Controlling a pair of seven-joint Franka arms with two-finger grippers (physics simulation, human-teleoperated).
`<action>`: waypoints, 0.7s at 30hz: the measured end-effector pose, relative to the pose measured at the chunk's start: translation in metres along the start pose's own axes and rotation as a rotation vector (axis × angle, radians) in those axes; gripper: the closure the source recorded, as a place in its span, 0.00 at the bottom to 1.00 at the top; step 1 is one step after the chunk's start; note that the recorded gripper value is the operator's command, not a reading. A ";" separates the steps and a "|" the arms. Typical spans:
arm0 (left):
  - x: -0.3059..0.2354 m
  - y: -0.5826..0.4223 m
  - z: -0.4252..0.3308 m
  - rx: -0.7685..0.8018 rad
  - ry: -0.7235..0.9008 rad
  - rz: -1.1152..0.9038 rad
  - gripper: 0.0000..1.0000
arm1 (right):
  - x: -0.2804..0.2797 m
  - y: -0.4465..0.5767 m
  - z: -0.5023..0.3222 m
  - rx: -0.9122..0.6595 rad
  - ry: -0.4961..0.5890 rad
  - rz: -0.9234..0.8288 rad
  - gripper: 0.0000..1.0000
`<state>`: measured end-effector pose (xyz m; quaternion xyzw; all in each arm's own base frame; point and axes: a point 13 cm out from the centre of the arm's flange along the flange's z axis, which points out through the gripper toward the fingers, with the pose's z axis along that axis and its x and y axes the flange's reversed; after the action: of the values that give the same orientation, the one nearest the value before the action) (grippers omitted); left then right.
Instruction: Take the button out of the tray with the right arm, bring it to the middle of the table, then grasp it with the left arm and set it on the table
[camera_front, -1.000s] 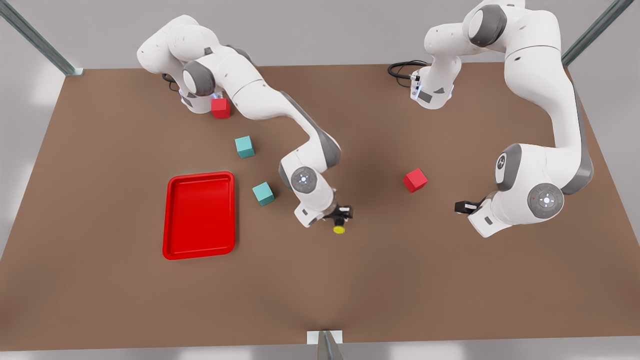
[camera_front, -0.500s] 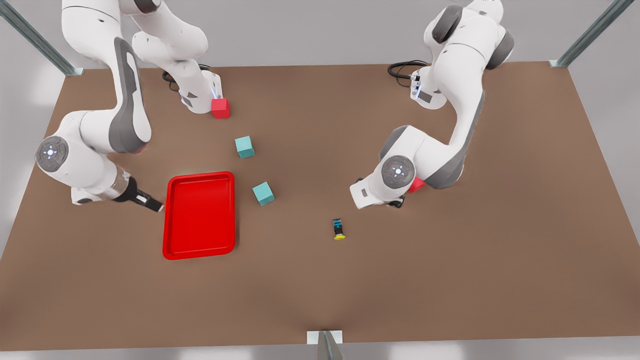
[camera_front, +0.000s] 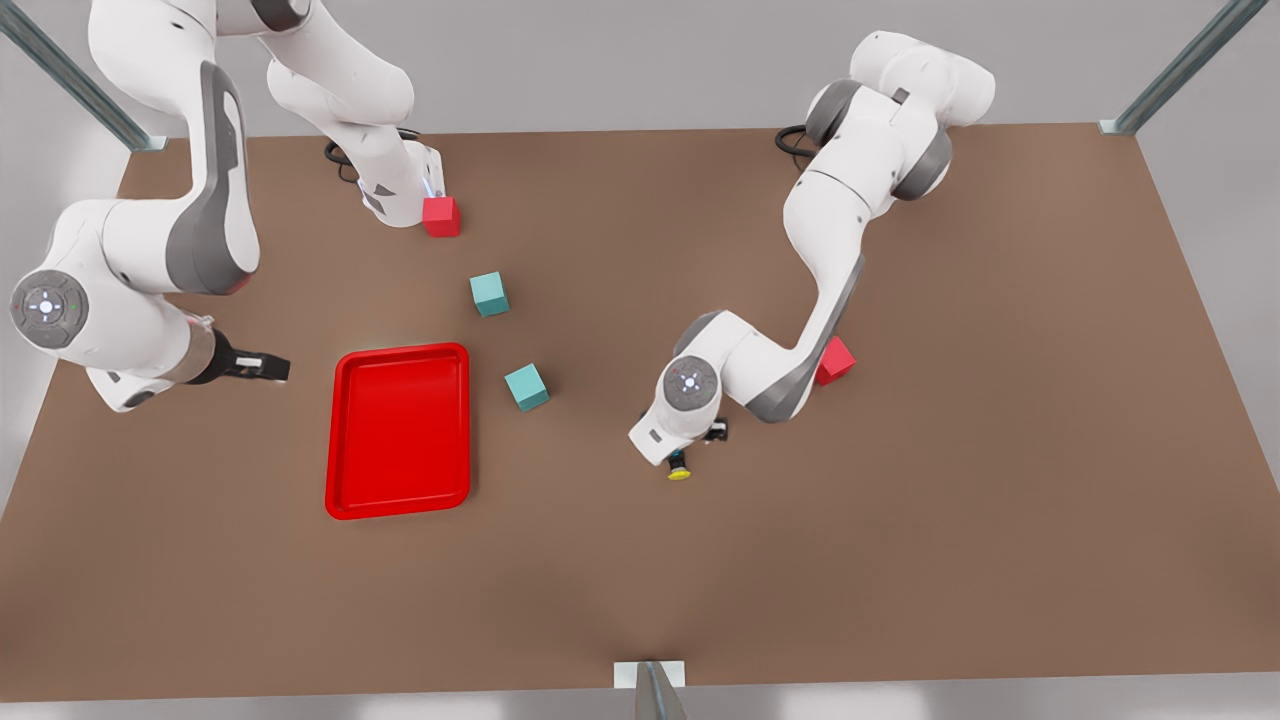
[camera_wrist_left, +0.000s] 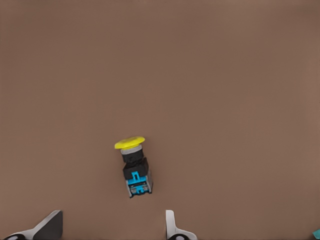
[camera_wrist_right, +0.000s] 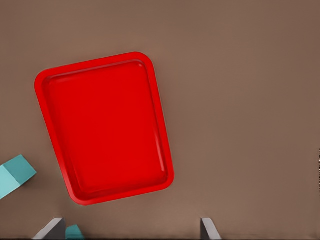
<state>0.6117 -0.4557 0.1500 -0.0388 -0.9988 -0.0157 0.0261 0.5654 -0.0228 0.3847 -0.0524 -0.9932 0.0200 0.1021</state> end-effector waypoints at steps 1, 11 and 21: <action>-0.005 -0.001 0.003 -0.005 -0.017 -0.027 0.00 | 0.000 -0.002 0.005 0.000 0.014 -0.011 0.00; -0.005 -0.026 0.020 0.008 -0.057 -0.209 0.00 | 0.011 -0.027 0.027 0.024 0.112 -0.088 0.00; 0.008 -0.014 0.042 -0.057 -0.035 -0.312 0.00 | 0.008 -0.028 0.029 0.049 0.121 -0.160 0.00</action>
<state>0.6009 -0.4681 0.1080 0.1160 -0.9921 -0.0470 0.0047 0.5487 -0.0506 0.3596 0.0284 -0.9854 0.0329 0.1645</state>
